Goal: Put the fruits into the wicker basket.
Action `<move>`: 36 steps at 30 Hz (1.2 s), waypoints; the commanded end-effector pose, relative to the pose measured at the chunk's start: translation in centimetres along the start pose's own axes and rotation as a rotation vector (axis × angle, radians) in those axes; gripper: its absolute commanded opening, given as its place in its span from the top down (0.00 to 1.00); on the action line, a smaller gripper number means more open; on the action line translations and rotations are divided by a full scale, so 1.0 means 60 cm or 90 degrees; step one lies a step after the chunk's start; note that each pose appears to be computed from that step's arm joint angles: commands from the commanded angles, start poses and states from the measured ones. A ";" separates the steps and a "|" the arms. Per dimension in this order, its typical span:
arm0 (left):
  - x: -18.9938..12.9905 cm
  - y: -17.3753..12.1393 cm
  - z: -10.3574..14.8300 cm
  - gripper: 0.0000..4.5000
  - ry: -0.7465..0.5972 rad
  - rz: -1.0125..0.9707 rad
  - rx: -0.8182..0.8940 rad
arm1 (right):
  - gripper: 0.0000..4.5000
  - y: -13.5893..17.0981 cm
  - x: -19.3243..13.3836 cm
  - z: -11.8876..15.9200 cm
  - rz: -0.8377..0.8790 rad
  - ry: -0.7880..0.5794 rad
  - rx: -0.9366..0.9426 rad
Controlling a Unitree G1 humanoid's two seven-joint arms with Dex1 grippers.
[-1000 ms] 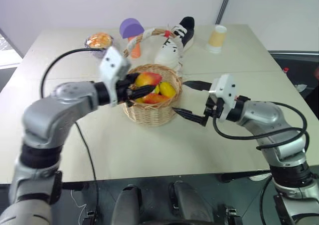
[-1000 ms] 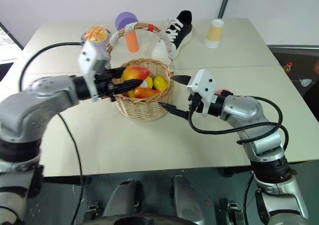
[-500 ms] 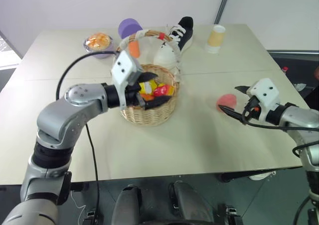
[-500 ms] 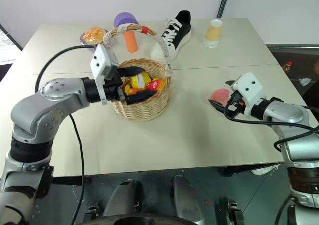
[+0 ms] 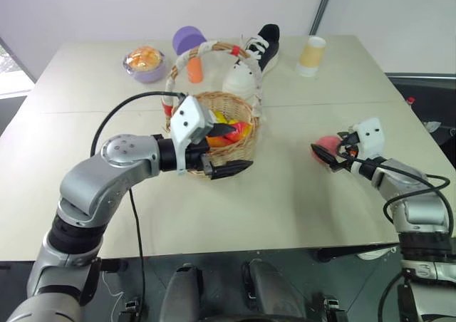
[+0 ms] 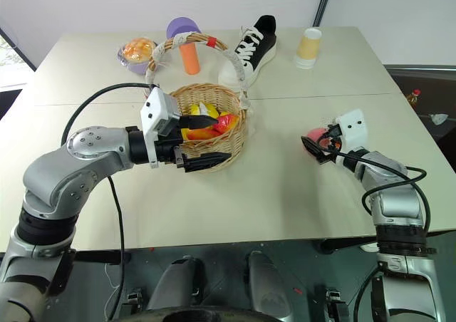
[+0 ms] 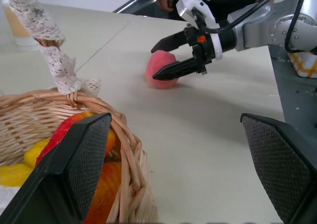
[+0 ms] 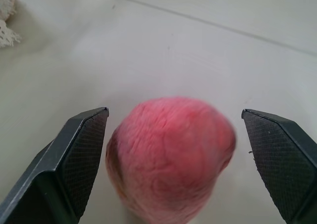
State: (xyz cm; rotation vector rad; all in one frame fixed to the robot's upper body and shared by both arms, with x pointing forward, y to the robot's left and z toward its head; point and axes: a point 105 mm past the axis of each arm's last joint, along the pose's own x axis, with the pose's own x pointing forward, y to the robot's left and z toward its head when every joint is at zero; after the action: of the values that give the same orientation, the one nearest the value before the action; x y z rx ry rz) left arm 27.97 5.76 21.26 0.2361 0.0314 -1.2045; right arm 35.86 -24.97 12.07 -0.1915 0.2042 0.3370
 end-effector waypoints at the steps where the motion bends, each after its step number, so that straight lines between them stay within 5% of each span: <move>1: 0.001 -0.008 0.012 0.01 -0.013 -0.005 0.031 | 0.00 -0.006 -0.003 0.013 -0.010 -0.019 -0.006; 6: -0.002 -0.004 0.005 0.00 -0.005 0.000 0.032 | 0.41 0.001 -0.005 0.016 0.004 -0.026 -0.014; 8: -0.007 0.002 0.005 0.00 -0.010 0.013 0.029 | 0.47 0.005 -0.007 0.029 0.007 -0.037 -0.038; 11: -0.026 0.020 0.007 0.00 -0.021 0.050 0.023 | 0.47 0.031 -0.015 0.062 0.053 -0.068 -0.106; 17: -0.123 0.064 0.000 0.00 -0.055 0.157 0.008 | 0.47 0.218 -0.072 0.206 0.376 -0.258 -0.181; 23: -0.203 0.088 -0.014 0.00 -0.086 0.263 -0.038 | 0.47 0.317 -0.030 0.278 0.420 -0.341 -0.156; 30: -0.202 0.080 -0.022 0.00 -0.083 0.279 -0.041 | 0.47 0.361 0.066 0.285 0.350 -0.300 -0.124; 34: -0.194 0.073 -0.020 0.00 -0.087 0.283 -0.044 | 0.06 0.373 0.074 0.289 0.356 -0.310 -0.135; 36: -0.192 0.072 -0.019 0.00 -0.091 0.283 -0.050 | 0.01 0.374 0.067 0.299 0.354 -0.335 -0.139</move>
State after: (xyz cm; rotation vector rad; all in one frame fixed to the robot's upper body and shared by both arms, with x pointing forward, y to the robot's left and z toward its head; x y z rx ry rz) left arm 28.45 18.62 21.59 0.0649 -0.0523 -0.7562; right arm 35.53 0.64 22.29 -0.2470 -0.1960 0.9431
